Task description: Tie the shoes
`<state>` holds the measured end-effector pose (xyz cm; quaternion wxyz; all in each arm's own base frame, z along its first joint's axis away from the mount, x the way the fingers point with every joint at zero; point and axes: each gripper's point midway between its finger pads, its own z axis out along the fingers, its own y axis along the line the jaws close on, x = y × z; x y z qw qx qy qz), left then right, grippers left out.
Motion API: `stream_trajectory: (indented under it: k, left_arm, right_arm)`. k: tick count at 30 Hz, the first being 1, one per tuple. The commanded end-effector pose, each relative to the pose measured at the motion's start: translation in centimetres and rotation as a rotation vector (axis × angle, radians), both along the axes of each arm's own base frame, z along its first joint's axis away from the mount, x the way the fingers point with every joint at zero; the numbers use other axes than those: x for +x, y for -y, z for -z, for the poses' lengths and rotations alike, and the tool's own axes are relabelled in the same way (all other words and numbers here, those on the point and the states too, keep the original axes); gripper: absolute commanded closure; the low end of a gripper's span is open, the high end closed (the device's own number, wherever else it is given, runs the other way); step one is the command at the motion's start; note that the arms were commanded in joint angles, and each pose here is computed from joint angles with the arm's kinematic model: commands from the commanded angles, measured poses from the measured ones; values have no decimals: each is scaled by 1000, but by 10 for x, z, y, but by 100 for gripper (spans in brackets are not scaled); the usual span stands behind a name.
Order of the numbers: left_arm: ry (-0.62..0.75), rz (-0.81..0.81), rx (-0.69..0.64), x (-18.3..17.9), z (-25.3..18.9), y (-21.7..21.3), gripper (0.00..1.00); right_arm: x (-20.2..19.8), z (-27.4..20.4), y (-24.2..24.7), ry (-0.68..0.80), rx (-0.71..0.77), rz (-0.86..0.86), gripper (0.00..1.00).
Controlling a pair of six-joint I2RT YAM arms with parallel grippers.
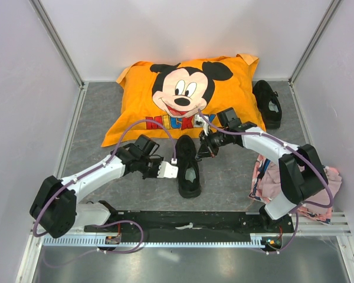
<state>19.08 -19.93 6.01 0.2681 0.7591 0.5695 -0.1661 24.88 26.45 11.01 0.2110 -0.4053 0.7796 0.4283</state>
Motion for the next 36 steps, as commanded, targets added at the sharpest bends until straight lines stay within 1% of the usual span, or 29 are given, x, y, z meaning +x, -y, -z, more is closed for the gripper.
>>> stream_trajectory:
  k: [1, 2, 3, 5, 8, 10, 12, 13, 14, 18, 23, 29, 31, 32, 34, 36]
  left_arm:
    - [-1, -144, -141, 30, -33, 9, 65]
    - [6, -162, -185, 36, -43, 10, 61]
    - [16, -199, -268, 48, -60, 10, 55]
    - [46, -210, -330, 57, -77, 14, 53]
    - [96, -130, -409, 63, -100, 30, 50]
    - [75, -99, -434, 66, -102, 39, 49]
    - [88, -42, -450, 71, -112, 50, 48]
    - [74, -24, -446, 72, -106, 55, 48]
    - [93, 11, -451, 73, -110, 60, 47]
    - [95, 101, -427, 66, -97, 77, 46]
    - [55, 164, -394, 63, -84, 89, 48]
    - [39, 202, -371, 64, -77, 99, 52]
    - [22, 205, -359, 64, -72, 101, 55]
    - [23, 212, -354, 64, -71, 102, 58]
    - [8, 219, -344, 62, -67, 102, 61]
    - [3, 239, -334, 59, -63, 102, 66]
  right_arm:
    - [9, -29, -6, 103, 47, -21, 100]
    - [11, -32, -6, 117, 49, -16, 100]
    - [11, -31, -5, 114, 45, -5, 100]
    - [16, -36, -5, 143, 44, 25, 100]
    - [19, -39, -5, 156, 50, 42, 100]
    - [20, -39, -5, 149, 47, 55, 100]
    - [20, -38, -5, 148, 51, 62, 100]
    - [20, -39, -6, 142, 53, 73, 100]
    - [21, -40, -6, 151, 59, 82, 100]
    - [25, -38, -3, 160, 45, 129, 100]
    - [23, -37, -2, 129, 56, 177, 100]
    - [23, -41, -1, 134, 76, 203, 100]
    - [23, -43, -1, 143, 81, 203, 100]
    - [23, -42, -1, 144, 80, 203, 100]
    - [22, -44, -1, 126, 85, 223, 100]
    - [21, -42, -1, 118, 86, 226, 100]
